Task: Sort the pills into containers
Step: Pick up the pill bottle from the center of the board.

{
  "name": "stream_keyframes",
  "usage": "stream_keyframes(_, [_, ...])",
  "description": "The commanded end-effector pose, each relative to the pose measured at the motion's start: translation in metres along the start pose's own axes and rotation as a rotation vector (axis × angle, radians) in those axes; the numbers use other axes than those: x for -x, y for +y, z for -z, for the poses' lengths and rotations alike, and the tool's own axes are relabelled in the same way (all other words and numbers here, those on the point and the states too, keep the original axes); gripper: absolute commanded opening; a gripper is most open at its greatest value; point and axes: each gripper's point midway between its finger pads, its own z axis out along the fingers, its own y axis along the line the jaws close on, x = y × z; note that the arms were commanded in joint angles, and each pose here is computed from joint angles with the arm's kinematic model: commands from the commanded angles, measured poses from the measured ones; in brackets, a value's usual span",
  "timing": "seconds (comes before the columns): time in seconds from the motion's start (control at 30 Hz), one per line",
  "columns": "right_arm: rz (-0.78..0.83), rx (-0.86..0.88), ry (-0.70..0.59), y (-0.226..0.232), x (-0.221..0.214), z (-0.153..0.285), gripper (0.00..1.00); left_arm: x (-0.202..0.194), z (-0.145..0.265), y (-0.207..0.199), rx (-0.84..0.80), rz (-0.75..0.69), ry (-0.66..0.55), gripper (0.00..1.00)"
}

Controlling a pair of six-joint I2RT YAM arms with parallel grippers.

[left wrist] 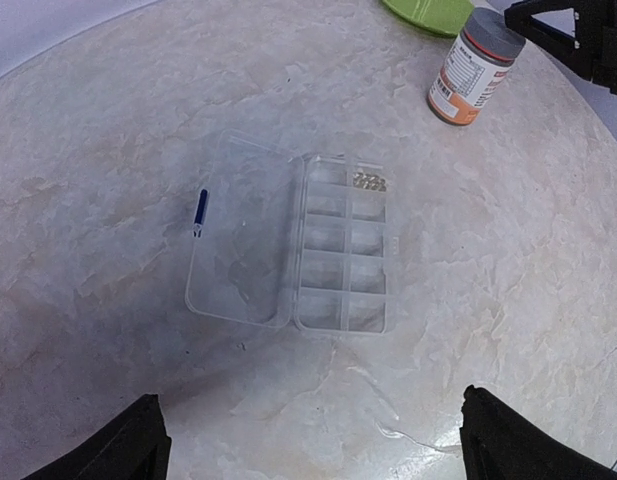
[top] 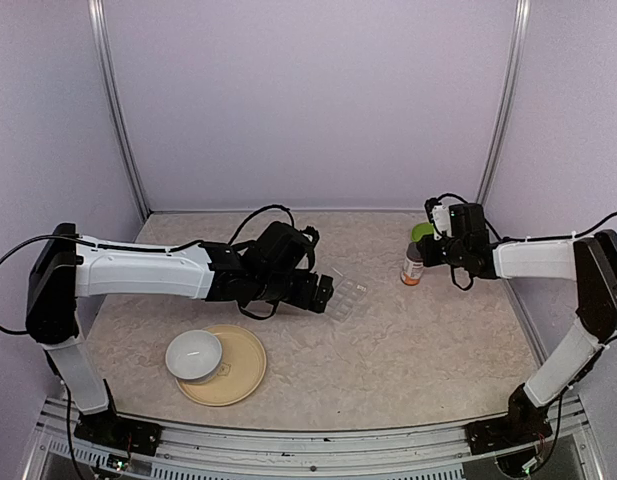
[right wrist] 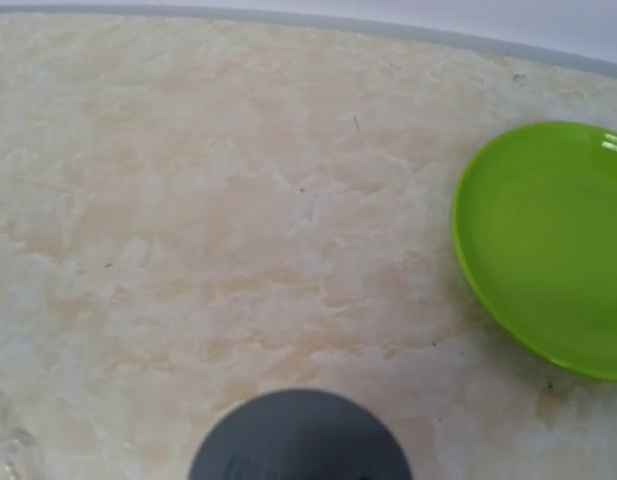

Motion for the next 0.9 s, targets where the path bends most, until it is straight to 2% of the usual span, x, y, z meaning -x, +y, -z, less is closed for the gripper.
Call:
stream_keyframes(0.0, [0.016,0.028,-0.031,0.008,0.012,0.022,0.22,0.006,0.003,0.002,0.007,0.015,-0.025,0.99])
stream_keyframes(0.07, [0.027,0.035,-0.036,0.013,0.011,0.027,0.27,0.006,0.003,0.001,0.006,0.015,-0.025,0.99])
stream_keyframes(0.17, [0.034,0.027,-0.038,0.013,0.013,0.028,0.53,0.006,0.002,0.0,0.003,0.017,-0.026,0.99])
stream_keyframes(0.23, [0.038,0.022,-0.018,0.012,0.011,0.024,0.66,0.006,0.001,-0.001,0.0,0.015,-0.023,0.99])
stream_keyframes(0.33, [0.033,0.027,0.012,0.013,0.008,0.015,0.78,0.005,0.001,-0.002,-0.003,0.016,-0.02,0.99])
stream_keyframes(0.4, [0.029,0.029,0.022,0.014,0.006,0.009,0.82,0.004,0.002,0.0,0.002,0.017,-0.02,0.99])
stream_keyframes(0.6, [0.037,0.029,0.052,0.014,-0.002,-0.008,0.8,-0.001,0.003,0.004,0.012,0.021,-0.016,0.99])
stream_keyframes(0.73, [0.045,0.015,0.064,0.012,-0.007,-0.013,0.69,-0.004,0.002,0.006,0.016,0.022,-0.011,0.99])
stream_keyframes(0.87, [0.05,0.01,0.066,0.011,-0.007,-0.016,0.63,-0.004,0.0,0.006,0.014,0.024,-0.012,0.99])
